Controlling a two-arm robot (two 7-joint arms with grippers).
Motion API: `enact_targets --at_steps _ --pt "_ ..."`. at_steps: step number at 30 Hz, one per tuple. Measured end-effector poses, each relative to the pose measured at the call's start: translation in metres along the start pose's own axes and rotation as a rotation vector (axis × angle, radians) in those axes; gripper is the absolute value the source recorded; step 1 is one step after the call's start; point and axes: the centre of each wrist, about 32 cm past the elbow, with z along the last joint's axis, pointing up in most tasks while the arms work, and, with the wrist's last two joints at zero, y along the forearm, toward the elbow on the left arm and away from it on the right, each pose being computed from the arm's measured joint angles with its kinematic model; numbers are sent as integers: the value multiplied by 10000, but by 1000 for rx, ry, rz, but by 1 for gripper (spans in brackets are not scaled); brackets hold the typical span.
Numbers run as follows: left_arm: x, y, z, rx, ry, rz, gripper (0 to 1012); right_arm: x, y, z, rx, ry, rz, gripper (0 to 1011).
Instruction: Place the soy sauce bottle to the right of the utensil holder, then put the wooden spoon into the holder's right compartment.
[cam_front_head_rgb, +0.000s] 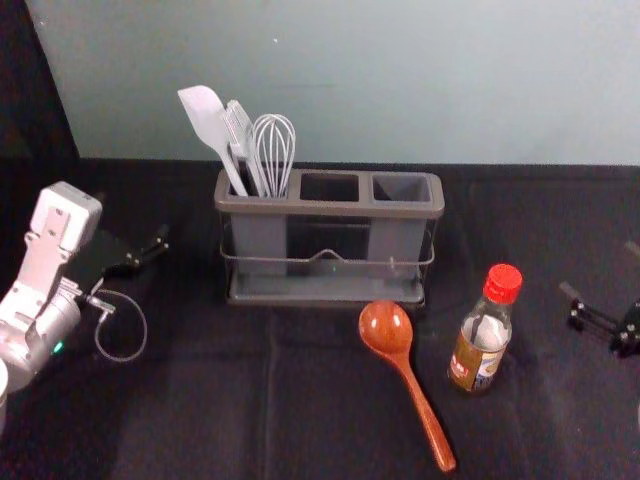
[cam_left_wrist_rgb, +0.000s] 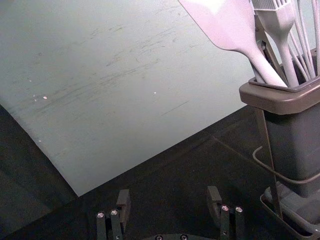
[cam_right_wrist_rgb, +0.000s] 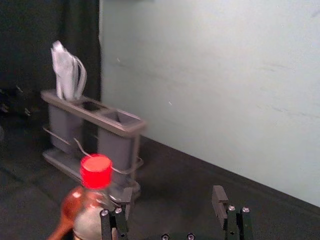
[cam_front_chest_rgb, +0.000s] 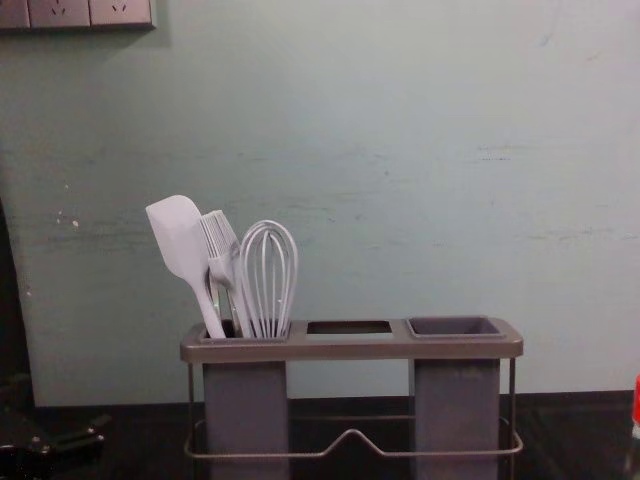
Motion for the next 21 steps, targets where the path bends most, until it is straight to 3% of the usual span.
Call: enact_targets --at_steps 10,21 --pt "0 0 0 0 0 0 1005 -127 38 52 84 97 87 1003" --pt "0 0 0 0 0 0 1005 -284 227 -11 81 153 155 1002"
